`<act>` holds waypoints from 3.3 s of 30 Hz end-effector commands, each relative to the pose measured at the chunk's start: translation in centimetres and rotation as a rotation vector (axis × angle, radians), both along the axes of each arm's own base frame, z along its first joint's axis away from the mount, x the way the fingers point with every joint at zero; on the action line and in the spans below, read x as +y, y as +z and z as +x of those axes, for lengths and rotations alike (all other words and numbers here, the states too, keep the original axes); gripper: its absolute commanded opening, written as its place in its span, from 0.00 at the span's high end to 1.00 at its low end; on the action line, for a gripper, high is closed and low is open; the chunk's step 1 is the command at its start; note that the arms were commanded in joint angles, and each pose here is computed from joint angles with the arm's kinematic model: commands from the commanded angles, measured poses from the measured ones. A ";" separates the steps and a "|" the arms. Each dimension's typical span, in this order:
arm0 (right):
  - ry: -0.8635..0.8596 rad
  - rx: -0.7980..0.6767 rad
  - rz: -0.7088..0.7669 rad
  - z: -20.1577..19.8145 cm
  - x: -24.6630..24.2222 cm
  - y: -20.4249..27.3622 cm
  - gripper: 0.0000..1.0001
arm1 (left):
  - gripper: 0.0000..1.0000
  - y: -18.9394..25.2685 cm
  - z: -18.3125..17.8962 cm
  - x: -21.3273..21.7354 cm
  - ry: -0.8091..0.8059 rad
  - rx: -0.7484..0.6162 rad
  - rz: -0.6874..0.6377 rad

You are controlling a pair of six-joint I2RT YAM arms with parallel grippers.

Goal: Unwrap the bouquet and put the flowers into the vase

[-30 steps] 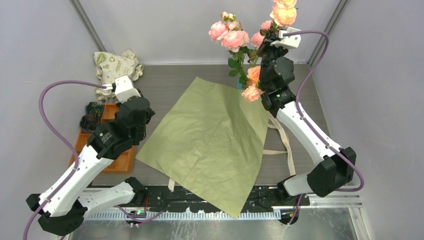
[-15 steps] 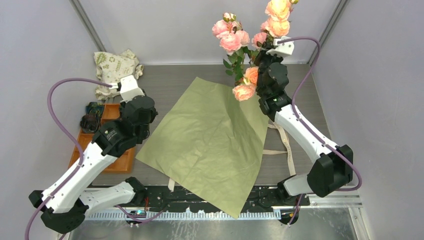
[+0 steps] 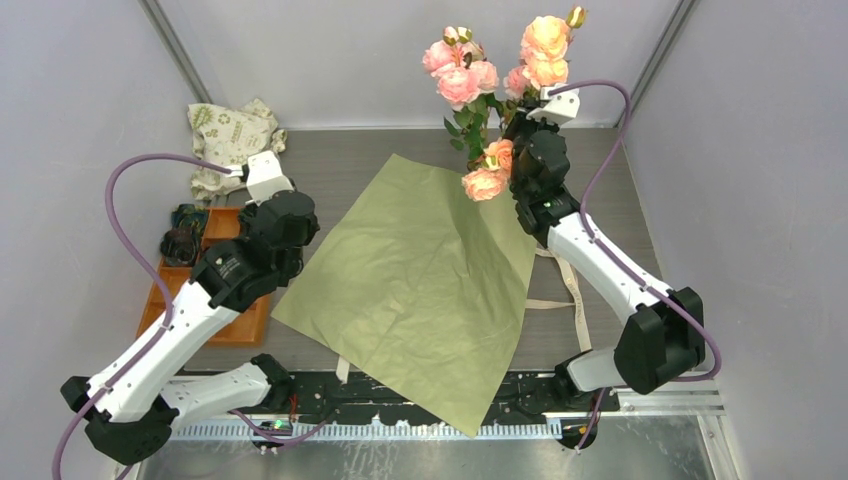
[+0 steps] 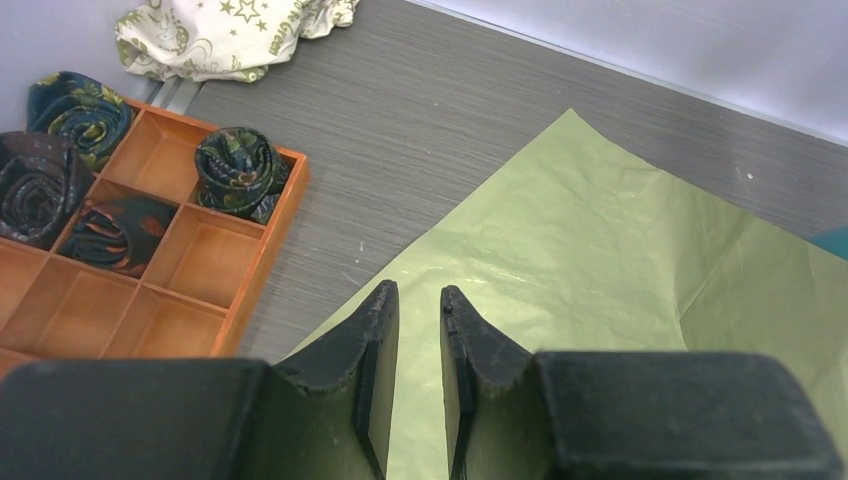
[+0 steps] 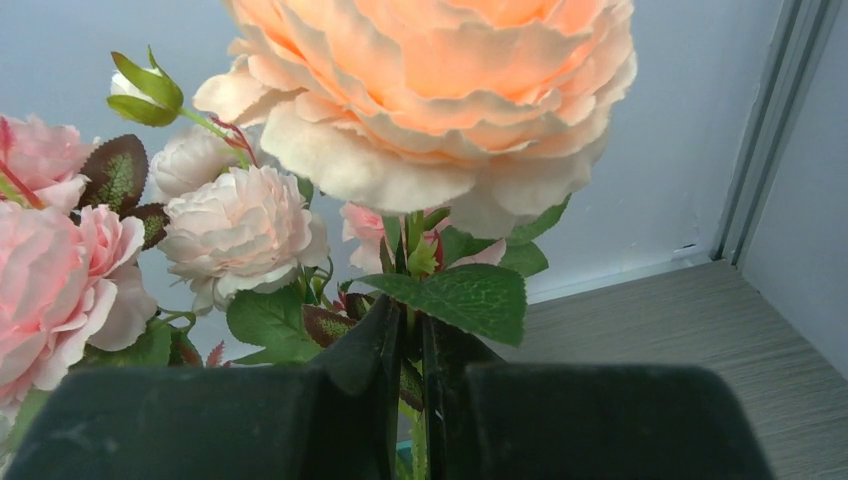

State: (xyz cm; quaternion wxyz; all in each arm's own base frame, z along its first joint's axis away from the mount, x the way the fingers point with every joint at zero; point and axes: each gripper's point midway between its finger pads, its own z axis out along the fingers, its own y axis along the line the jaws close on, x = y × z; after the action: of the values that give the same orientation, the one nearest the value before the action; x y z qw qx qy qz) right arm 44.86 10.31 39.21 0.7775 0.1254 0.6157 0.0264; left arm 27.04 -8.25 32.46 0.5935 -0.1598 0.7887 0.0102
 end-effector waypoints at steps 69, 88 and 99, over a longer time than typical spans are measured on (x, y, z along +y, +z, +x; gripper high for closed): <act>-0.349 -0.085 0.353 -18.2 -13.5 11.5 0.00 | 0.76 -1.1 2.1 -3.8 -0.055 0.028 -0.083; -0.370 -0.242 0.524 -23.9 -16.7 12.0 0.01 | 0.76 -0.3 1.4 -3.2 -0.052 0.015 -0.111; -0.413 -0.187 0.488 -23.6 -16.9 11.9 0.01 | 0.76 -0.6 1.4 -3.5 -0.060 0.025 -0.124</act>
State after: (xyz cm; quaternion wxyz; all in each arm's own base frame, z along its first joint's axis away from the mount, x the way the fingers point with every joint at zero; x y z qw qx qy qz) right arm 21.18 -6.32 50.52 0.7715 0.4179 0.4784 0.0358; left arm 28.52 -11.83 29.88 0.5577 -0.1515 0.8156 -0.0288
